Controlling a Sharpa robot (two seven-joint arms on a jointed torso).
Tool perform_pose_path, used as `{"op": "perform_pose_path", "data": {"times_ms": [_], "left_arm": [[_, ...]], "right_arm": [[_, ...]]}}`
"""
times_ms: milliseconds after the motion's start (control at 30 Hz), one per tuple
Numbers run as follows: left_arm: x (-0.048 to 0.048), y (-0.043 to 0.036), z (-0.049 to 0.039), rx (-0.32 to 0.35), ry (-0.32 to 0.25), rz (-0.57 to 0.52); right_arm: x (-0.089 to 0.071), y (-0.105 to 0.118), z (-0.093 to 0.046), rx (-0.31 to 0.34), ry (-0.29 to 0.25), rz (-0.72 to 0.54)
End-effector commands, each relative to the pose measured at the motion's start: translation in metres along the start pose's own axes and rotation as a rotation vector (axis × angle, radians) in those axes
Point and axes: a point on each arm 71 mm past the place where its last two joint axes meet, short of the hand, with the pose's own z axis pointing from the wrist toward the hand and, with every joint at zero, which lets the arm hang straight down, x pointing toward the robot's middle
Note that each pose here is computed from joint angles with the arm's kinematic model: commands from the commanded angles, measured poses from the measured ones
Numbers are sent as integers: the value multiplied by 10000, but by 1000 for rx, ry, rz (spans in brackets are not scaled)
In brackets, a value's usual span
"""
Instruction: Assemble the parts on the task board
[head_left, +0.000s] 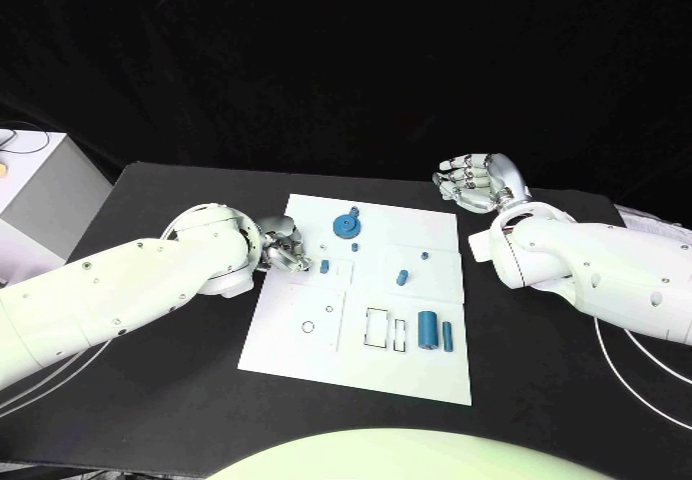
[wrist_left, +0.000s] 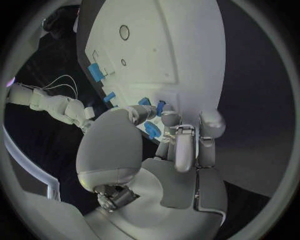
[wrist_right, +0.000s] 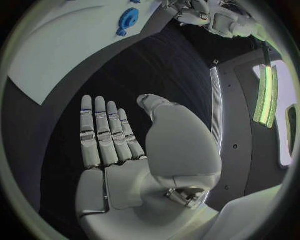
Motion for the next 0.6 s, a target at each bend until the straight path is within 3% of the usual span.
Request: {"op": "perform_pose_path", "data": {"times_ms": [33, 600], "left_arm": [[120, -14, 30, 2, 48, 7], [137, 24, 16, -7, 71, 8]], "right_arm": [[15, 4, -3, -8, 16, 1], [13, -14, -12, -2, 19, 2]]}}
